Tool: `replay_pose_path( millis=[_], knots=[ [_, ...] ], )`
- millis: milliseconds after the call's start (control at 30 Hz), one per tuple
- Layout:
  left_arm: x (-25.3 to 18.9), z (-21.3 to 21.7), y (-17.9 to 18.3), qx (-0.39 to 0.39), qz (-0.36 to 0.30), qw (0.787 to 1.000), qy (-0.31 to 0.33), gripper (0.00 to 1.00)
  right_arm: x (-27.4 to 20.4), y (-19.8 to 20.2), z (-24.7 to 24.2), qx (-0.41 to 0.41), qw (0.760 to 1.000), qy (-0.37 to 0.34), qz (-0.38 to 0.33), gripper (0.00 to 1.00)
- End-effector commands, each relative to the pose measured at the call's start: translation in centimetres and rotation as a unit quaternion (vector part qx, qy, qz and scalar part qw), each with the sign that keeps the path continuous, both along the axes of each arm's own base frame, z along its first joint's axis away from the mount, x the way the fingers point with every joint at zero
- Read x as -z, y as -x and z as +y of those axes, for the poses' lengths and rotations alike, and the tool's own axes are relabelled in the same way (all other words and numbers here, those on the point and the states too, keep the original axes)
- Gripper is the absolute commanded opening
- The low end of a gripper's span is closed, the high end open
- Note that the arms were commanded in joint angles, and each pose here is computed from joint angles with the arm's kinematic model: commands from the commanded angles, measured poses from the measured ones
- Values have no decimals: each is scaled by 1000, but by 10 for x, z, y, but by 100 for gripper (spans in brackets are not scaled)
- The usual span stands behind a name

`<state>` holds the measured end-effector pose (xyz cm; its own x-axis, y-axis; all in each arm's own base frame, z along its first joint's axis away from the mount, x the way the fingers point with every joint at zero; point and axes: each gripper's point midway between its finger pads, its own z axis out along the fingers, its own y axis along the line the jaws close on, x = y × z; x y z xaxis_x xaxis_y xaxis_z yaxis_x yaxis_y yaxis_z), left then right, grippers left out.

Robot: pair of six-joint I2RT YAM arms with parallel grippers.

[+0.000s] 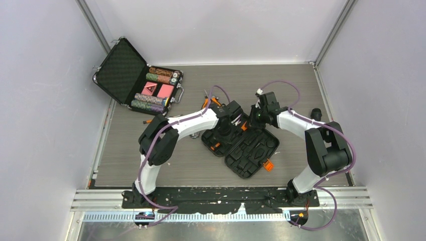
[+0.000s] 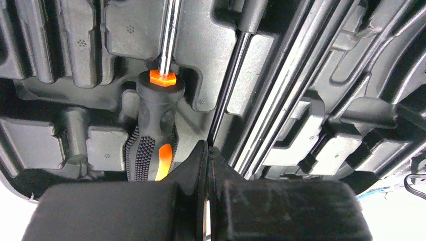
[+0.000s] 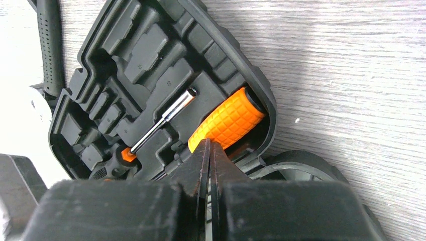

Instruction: Pack the tool kit

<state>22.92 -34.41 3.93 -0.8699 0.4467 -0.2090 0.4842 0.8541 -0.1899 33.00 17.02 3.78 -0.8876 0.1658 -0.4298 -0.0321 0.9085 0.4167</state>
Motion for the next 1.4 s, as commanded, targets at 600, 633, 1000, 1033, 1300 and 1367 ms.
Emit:
replay_pose_path(
  millis=[600,633,1000,1033,1300,1367],
  knots=[
    [78,30,43,-15,121,984,-127,0,56,83,16,-40,993,79,76,5],
    [78,31,43,-16,119,985,-127,0,55,85,18,-41,994,75,73,5],
    [-33,-10,-24,-42,-26,999,-1,11,-8,29,28,-40,998,47,-34,6],
    [-50,-13,-32,-48,-45,998,21,14,-13,27,27,-43,997,50,-42,7],
    [-139,15,-68,-99,-156,977,107,37,-100,-4,11,-15,987,66,-144,13],
    [-142,35,-72,-113,-173,972,113,44,-111,-3,-2,3,985,76,-155,17]
  ],
)
